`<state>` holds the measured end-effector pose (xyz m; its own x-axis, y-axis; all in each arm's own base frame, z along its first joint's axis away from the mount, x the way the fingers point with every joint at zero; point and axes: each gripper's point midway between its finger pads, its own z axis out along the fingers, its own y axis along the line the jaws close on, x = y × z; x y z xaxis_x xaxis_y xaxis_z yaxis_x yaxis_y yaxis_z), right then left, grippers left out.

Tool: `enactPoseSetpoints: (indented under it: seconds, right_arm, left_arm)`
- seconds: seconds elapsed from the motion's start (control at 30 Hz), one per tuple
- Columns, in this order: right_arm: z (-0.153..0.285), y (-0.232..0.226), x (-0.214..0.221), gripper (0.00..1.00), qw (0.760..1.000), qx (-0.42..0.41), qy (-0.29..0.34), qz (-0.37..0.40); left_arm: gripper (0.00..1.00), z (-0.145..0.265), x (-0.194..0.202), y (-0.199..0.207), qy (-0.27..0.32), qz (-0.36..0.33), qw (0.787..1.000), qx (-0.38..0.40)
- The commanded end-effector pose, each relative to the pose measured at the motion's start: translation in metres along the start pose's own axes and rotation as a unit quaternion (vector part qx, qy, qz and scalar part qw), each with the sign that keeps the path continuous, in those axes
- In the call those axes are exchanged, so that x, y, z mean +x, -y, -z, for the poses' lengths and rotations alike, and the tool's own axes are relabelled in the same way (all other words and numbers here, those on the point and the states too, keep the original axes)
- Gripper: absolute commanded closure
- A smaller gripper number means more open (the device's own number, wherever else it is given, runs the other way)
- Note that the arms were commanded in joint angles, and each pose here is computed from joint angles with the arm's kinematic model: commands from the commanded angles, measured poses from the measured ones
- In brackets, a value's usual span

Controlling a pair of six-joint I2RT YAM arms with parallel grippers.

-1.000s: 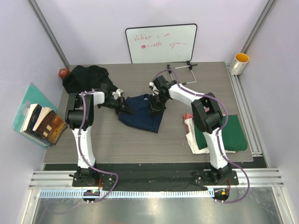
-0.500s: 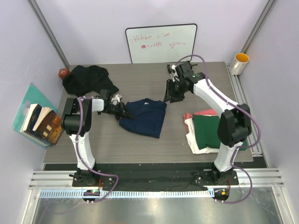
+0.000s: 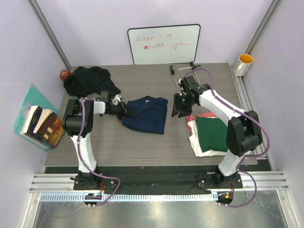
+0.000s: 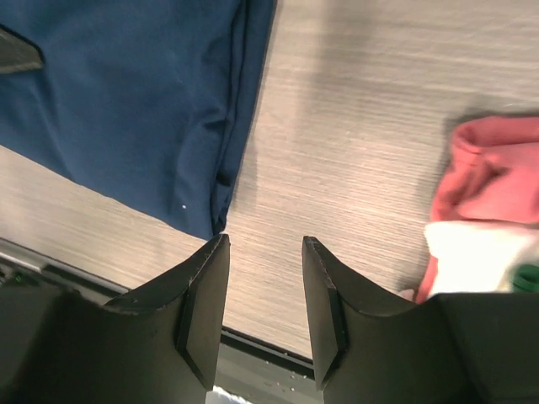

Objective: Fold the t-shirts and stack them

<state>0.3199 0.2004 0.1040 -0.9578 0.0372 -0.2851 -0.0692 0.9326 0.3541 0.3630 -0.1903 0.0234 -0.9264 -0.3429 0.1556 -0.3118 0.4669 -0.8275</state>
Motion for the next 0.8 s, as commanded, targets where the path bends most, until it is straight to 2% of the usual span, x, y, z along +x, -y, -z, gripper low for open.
enactPoseSetpoints:
  seconds: [0.0,0.2,0.23,0.43,0.77]
  right_arm:
    - [0.033,-0.003,-0.034,0.55,0.996,-0.010,0.082,-0.021]
    - [0.042,-0.001,-0.048,0.55,0.993,-0.011,0.109,-0.036]
    - [0.044,-0.001,-0.048,0.55,0.993,-0.012,0.111,-0.036]
    - [0.047,0.004,-0.050,0.55,0.992,-0.007,0.119,-0.039]
    - [0.063,0.022,-0.056,0.55,0.987,0.012,0.148,-0.056]
  left_arm:
    - [1.00,-0.011,0.004,-0.003,0.000,0.005,1.000,0.010]
    - [1.00,-0.017,0.009,0.038,0.002,0.027,0.993,0.114]
    - [1.00,-0.019,0.010,0.047,0.005,0.011,0.991,0.133]
    - [1.00,-0.024,0.020,0.086,-0.012,-0.013,0.987,0.157]
    - [1.00,-0.008,0.010,0.166,0.001,-0.047,0.974,0.219]
